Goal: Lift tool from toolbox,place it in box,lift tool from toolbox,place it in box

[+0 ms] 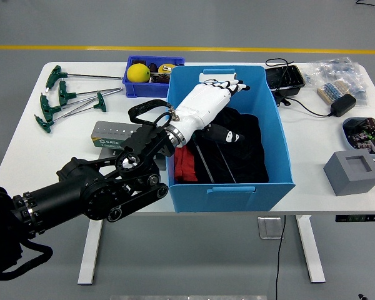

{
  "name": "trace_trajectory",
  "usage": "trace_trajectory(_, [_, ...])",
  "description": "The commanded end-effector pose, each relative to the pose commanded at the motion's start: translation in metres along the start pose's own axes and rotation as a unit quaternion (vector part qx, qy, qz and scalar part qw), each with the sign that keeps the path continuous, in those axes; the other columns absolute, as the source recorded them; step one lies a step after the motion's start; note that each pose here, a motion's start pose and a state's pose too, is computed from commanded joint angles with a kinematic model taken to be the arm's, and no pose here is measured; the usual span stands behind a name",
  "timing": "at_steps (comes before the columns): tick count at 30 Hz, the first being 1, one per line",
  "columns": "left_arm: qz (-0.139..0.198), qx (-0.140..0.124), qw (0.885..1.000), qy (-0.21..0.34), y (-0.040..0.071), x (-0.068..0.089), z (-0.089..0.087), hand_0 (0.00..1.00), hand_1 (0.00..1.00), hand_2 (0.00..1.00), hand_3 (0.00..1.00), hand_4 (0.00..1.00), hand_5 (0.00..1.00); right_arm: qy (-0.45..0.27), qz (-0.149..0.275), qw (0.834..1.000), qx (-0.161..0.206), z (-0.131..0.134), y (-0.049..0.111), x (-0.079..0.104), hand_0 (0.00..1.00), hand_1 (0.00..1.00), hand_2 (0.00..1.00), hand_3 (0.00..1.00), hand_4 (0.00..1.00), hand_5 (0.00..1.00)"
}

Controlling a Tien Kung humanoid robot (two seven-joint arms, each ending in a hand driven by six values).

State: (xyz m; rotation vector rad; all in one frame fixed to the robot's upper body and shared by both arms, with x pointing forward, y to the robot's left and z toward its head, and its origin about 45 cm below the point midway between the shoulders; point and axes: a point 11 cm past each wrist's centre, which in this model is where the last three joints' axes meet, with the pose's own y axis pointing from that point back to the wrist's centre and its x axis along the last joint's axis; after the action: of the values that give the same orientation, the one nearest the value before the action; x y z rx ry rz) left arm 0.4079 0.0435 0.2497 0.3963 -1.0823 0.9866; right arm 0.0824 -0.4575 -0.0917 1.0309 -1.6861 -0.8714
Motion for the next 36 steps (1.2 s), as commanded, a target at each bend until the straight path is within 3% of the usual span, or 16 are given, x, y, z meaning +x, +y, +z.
trace_trajectory(5, [0.079,-0.028,0.991,0.1,0.009,0.028,0.015,0.646,0.726,0.898,0.82,0.985,0.389,-0.009,0.001,1.0,0.003,-0.001,0.0,0.001,0.702,0.689,0.76,0.61,0.83,0.757])
trace_trajectory(6, [0.091,-0.031,0.988,0.119,0.012,0.033,0.017,0.638,0.708,0.867,0.784,0.92,0.395,-0.01,0.001,1.0,0.004,-0.001,0.0,0.001,0.701,0.687,0.76,0.61,0.831,0.756])
trace_trajectory(9, [0.111,-0.022,0.983,0.144,0.023,0.048,0.004,0.638,0.708,0.867,0.784,0.92,0.395,-0.015,0.002,1.0,0.006,-0.003,0.0,0.001,0.701,0.687,0.76,0.61,0.831,0.756])
trace_trajectory(11, [0.12,-0.002,0.978,0.17,0.035,0.056,-0.011,0.638,0.708,0.867,0.784,0.92,0.395,-0.017,0.003,1.0,0.008,-0.005,0.0,0.002,0.701,0.687,0.76,0.61,0.831,0.756])
trace_trajectory(12, [0.127,0.014,0.974,0.188,0.042,0.059,-0.022,0.657,0.711,0.861,0.781,0.886,0.46,-0.016,0.003,1.0,0.009,-0.006,0.0,0.002,0.693,0.687,0.76,0.61,0.83,0.756])
trace_trajectory(13, [0.134,0.028,0.969,0.206,0.05,0.061,-0.03,0.657,0.711,0.861,0.781,0.886,0.46,-0.017,0.003,1.0,0.01,-0.007,0.0,0.002,0.693,0.687,0.76,0.61,0.83,0.756])
trace_trajectory(15, [0.146,0.065,0.955,0.248,0.066,0.061,-0.052,0.657,0.711,0.861,0.781,0.886,0.46,-0.019,0.003,1.0,0.01,-0.008,0.0,0.001,0.693,0.687,0.76,0.61,0.83,0.756])
trace_trajectory(18, [0.166,0.099,0.934,0.3,0.086,0.057,-0.073,0.657,0.711,0.861,0.781,0.886,0.46,-0.019,0.003,1.0,0.01,-0.009,-0.001,0.001,0.693,0.687,0.76,0.61,0.83,0.756])
trace_trajectory(19, [0.177,0.107,0.926,0.316,0.092,0.055,-0.077,0.756,0.78,0.929,0.791,0.905,0.504,-0.019,0.003,1.0,0.01,-0.009,-0.001,0.001,0.693,0.687,0.759,0.609,0.828,0.755])
trace_trajectory(25, [0.259,0.138,0.856,0.425,0.132,0.043,-0.094,0.764,0.787,0.943,0.792,0.921,0.512,-0.013,0.001,1.0,0.004,-0.006,0.0,-0.001,0.693,0.687,0.759,0.609,0.827,0.756])
trace_trajectory(27, [0.266,0.146,0.845,0.44,0.143,0.037,-0.097,0.764,0.787,0.943,0.792,0.921,0.512,-0.011,0.0,1.0,0.002,-0.004,0.0,-0.001,0.693,0.687,0.759,0.609,0.827,0.756])
trace_trajectory(31, [0.261,0.164,0.846,0.435,0.163,0.025,-0.102,0.754,0.772,0.931,0.786,0.931,0.516,-0.008,-0.001,1.0,-0.003,-0.001,0.0,-0.002,0.695,0.685,0.758,0.609,0.823,0.758])
trace_trajectory(34, [0.248,0.177,0.858,0.414,0.178,0.017,-0.106,0.754,0.772,0.931,0.786,0.931,0.516,-0.008,-0.001,1.0,-0.004,0.0,0.0,-0.003,0.695,0.685,0.758,0.609,0.823,0.758])
trace_trajectory(36, [0.244,0.183,0.86,0.409,0.183,0.014,-0.109,0.754,0.772,0.931,0.786,0.931,0.516,-0.007,-0.001,1.0,-0.005,0.0,0.0,-0.003,0.695,0.685,0.758,0.609,0.823,0.758])
